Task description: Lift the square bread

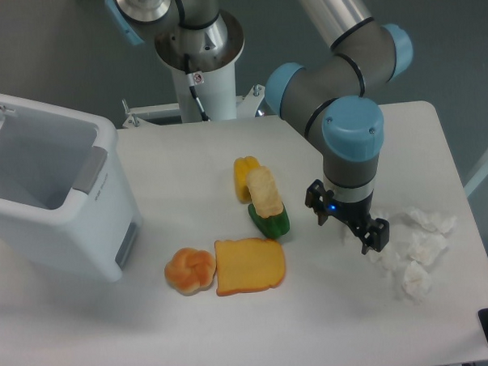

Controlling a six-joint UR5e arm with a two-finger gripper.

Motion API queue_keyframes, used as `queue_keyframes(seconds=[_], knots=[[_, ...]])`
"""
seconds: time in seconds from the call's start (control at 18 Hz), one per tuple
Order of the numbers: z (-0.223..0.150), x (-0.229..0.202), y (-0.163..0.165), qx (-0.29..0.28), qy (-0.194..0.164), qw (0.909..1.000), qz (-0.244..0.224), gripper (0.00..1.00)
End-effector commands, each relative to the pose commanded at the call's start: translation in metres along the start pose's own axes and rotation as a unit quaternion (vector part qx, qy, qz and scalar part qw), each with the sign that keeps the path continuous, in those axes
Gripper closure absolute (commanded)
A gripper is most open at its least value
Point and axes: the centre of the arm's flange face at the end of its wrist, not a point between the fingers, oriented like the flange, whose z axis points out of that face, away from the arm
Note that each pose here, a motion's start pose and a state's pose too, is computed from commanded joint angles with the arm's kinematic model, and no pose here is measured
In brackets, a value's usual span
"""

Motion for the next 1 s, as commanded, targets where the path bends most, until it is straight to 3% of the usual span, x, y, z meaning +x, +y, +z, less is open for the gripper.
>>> queue_keyframes(seconds=[0.83, 1.0], knots=[[0.014, 0.01, 0.004, 0.038, 0.022, 0.9987, -0.026, 0.0], [0.003, 0.011, 0.013, 0.079, 0.027, 0.9951, -0.054, 0.0]])
